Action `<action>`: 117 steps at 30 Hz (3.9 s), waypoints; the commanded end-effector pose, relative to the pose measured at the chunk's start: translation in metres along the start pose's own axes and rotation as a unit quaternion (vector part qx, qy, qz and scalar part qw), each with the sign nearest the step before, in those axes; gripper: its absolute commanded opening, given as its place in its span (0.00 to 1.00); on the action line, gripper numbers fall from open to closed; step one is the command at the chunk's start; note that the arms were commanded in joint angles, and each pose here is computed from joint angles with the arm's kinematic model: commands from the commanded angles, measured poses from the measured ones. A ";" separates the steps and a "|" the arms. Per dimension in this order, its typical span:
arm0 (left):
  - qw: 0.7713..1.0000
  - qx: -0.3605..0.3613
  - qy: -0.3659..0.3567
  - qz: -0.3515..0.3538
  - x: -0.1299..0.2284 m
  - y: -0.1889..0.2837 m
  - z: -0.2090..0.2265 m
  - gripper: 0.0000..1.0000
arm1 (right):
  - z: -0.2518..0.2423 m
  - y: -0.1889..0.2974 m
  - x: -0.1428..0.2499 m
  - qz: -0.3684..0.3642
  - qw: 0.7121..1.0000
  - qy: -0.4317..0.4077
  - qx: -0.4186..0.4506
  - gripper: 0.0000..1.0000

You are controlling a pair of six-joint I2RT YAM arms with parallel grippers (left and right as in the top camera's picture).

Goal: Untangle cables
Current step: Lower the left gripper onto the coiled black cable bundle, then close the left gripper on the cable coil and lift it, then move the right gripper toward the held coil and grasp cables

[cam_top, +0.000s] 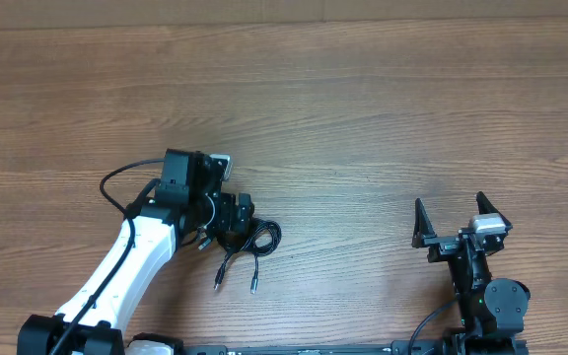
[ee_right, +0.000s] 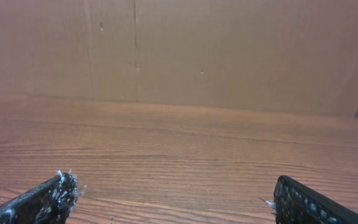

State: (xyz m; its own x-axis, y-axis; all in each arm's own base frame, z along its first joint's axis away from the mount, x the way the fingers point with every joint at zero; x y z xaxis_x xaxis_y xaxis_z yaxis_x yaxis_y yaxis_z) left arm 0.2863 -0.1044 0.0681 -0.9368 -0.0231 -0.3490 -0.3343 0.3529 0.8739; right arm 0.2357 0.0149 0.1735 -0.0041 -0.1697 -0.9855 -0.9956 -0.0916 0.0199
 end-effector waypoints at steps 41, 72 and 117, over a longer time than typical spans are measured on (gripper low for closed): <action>0.961 -0.037 -0.175 0.211 0.072 -0.035 -0.029 0.41 | -0.001 0.000 0.003 0.000 1.000 0.000 0.002 1.00; 0.939 0.282 -0.186 0.068 -0.042 0.043 -0.189 0.04 | -0.001 0.000 0.003 0.000 1.000 0.000 0.002 1.00; 0.790 0.539 -0.292 0.020 -0.023 0.118 -0.208 0.04 | 0.028 0.028 -0.114 0.140 0.941 -0.280 -0.129 1.00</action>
State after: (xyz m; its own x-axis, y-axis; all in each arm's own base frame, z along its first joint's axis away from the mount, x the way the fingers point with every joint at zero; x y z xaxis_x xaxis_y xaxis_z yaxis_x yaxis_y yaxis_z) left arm 0.2499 -0.2524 0.2237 -0.6915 0.3892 -0.6085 0.2389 0.9182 0.3159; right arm 0.2038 0.0579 0.2641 -0.3388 0.3373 -0.8783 -0.9092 -0.3575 0.2134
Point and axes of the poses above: each gripper's point midway between its finger pads, its own y axis back along the fingers, its own z axis along the line the jaws close on, x = y × z, the point moved 1 cm from there along y, back along the fingers, and after that the axes turned 8 degrees about y, right-handed, at the moved point
